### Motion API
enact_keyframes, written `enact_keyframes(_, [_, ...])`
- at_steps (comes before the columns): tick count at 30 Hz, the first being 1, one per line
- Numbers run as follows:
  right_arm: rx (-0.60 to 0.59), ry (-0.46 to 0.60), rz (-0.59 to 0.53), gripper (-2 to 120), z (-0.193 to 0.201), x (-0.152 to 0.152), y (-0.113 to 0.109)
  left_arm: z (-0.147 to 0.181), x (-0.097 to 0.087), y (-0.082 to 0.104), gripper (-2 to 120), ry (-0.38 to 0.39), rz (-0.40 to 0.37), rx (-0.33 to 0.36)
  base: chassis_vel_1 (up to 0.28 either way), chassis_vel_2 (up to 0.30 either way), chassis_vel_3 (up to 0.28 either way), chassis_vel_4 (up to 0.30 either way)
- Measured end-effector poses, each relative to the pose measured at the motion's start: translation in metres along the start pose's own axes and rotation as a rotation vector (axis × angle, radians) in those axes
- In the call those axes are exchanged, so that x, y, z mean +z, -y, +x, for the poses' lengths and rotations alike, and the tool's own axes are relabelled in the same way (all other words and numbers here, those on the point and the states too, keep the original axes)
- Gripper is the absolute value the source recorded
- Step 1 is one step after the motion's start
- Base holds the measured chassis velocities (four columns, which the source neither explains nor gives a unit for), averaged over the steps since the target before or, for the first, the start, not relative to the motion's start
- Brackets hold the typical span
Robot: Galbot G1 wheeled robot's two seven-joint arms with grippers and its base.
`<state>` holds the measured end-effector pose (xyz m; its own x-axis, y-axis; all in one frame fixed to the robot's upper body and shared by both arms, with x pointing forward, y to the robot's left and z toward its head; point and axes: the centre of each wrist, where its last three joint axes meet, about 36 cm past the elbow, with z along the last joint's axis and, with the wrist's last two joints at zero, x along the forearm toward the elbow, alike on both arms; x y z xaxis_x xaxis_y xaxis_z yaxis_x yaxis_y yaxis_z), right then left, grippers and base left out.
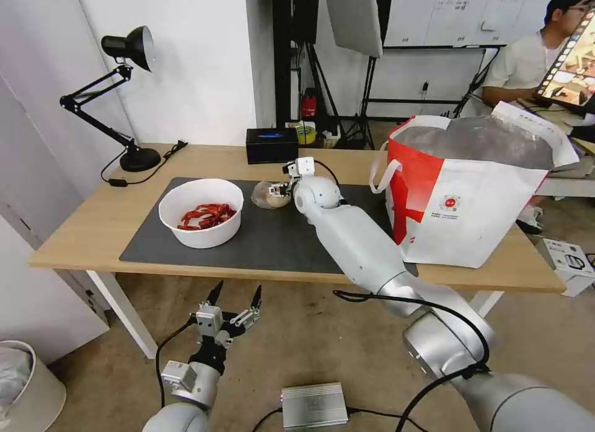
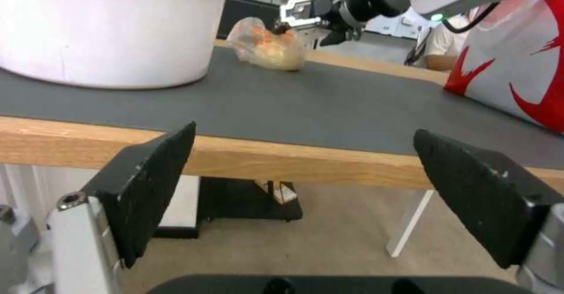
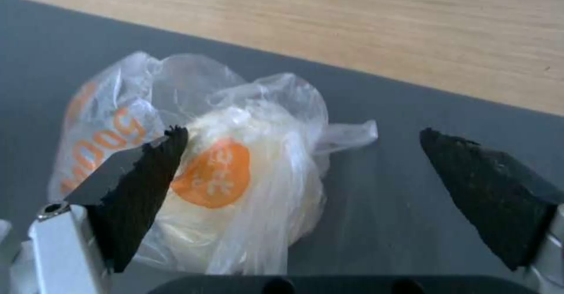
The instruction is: Pick up the trash from the table and place it into the takeout bag.
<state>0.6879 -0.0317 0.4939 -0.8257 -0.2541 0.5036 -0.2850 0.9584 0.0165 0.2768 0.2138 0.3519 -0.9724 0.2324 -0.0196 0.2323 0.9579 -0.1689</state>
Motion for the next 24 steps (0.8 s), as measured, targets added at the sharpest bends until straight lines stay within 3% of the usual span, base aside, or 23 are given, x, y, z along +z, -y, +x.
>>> enact_keyframes(12, [-0.004,0.002,0.016,100,-0.009,0.017,0.004,-0.001,0.005,0.002,100,-0.005,0.004,0.002,0.0,0.0,0.0,0.0])
enact_keyframes(17, [-0.006,0.001,0.012,86,-0.01,0.021,0.004,-0.001,0.006,0.003,100,-0.006,0.001,0.002,0.0,0.0,0.0,0.0])
enact_keyframes(19, [-0.006,0.001,0.012,86,-0.01,0.021,0.004,-0.001,0.006,0.003,100,-0.006,0.001,0.002,0.0,0.0,0.0,0.0])
enact_keyframes(20, [-0.006,0.0,0.011,75,-0.01,0.021,0.004,-0.002,0.006,0.003,100,-0.004,0.002,0.003,0.0,0.0,0.0,0.0])
enact_keyframes(24, [-0.007,-0.001,0.01,62,-0.01,0.023,0.003,-0.002,0.006,0.004,100,-0.004,0.004,0.004,0.0,0.0,0.0,0.0])
